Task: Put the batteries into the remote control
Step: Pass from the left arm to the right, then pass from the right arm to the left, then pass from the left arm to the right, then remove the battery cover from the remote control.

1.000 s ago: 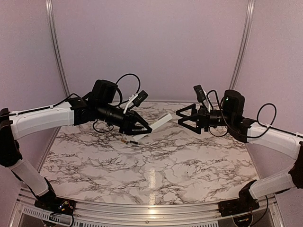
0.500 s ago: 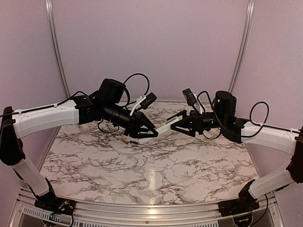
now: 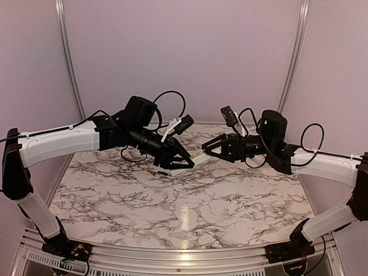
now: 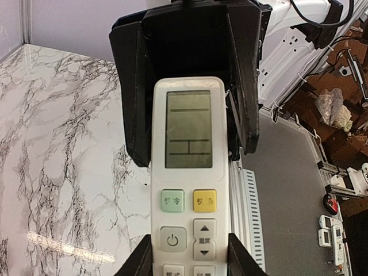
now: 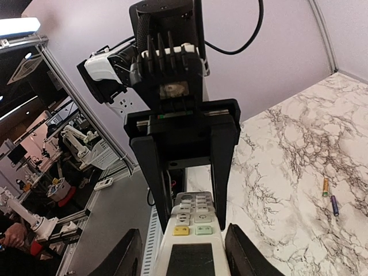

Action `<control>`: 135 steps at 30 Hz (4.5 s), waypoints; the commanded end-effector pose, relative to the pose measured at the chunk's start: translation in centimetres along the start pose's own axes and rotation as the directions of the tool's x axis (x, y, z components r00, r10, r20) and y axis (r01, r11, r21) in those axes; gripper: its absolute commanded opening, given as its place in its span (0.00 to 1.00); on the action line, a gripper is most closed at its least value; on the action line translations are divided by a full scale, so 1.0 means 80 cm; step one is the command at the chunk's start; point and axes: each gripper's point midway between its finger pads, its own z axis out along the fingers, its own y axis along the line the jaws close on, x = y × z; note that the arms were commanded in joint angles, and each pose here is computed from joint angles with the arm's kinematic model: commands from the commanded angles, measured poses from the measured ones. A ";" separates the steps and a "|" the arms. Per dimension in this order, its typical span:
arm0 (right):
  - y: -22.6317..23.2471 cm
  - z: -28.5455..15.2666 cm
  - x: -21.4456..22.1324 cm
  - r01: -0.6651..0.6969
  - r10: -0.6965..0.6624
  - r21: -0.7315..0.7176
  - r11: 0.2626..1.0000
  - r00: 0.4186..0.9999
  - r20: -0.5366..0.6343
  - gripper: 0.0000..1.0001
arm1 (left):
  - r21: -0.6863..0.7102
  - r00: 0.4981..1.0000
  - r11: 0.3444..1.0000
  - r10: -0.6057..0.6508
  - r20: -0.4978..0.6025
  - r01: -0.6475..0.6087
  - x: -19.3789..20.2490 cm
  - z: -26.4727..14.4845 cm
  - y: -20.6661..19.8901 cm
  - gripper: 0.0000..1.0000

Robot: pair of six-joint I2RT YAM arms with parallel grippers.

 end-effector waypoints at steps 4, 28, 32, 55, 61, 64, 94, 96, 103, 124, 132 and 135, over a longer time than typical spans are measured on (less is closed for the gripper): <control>-0.003 0.006 0.003 -0.031 0.031 -0.019 0.999 0.999 -0.009 0.32 | -0.038 0.999 0.999 0.033 0.016 -0.032 -0.012 -0.001 0.006 0.21; -0.073 -0.013 -0.009 -0.219 0.208 0.202 0.955 0.975 0.073 0.17 | -0.598 0.969 0.779 0.248 0.014 -0.191 -0.009 -0.069 0.044 0.84; -0.085 -0.020 -0.008 -0.270 0.256 0.218 0.938 0.962 0.092 0.18 | -0.658 0.949 0.690 0.279 -0.144 -0.303 0.021 -0.046 0.056 0.83; -0.080 -0.011 0.006 -0.317 0.310 0.163 0.934 0.948 0.066 0.21 | -0.706 0.897 0.554 0.310 -0.317 -0.441 0.032 -0.006 0.074 0.22; -0.071 -0.011 -0.005 -0.248 0.242 0.158 0.956 0.969 0.056 0.63 | -0.697 0.918 0.600 0.296 -0.263 -0.393 0.028 -0.003 0.067 0.13; -0.049 -0.014 -0.017 -0.156 0.152 0.128 0.979 0.987 0.045 0.97 | -0.641 0.939 0.687 0.276 -0.205 -0.342 0.025 0.000 0.058 0.11; 0.069 0.002 -0.045 0.187 -0.182 -0.098 0.977 0.982 0.056 0.60 | 0.028 0.966 0.990 0.132 0.221 -0.142 -0.031 0.001 -0.062 0.11; 0.071 0.001 -0.047 0.187 -0.181 -0.104 0.977 0.981 0.065 0.55 | 0.026 0.968 0.991 0.121 0.218 -0.130 -0.030 0.005 -0.059 0.11; 0.074 -0.001 -0.058 0.193 -0.183 -0.087 0.977 0.978 0.104 0.43 | 0.004 0.972 0.995 0.097 0.215 -0.100 -0.029 0.010 -0.047 0.12; -0.021 -0.007 -0.051 0.010 -0.035 0.203 0.979 0.992 0.124 0.00 | -0.156 0.941 0.972 -0.118 0.316 0.174 -0.022 -0.017 0.034 0.71; -0.074 -0.015 -0.032 -0.142 0.095 0.277 0.950 0.979 0.178 0.00 | -0.086 0.897 0.942 -0.278 0.342 0.325 -0.011 0.005 0.059 0.80; -0.080 -0.016 -0.026 -0.168 0.114 0.273 0.947 0.973 0.203 0.00 | -0.051 0.874 0.928 -0.326 0.360 0.368 -0.014 0.012 0.065 0.79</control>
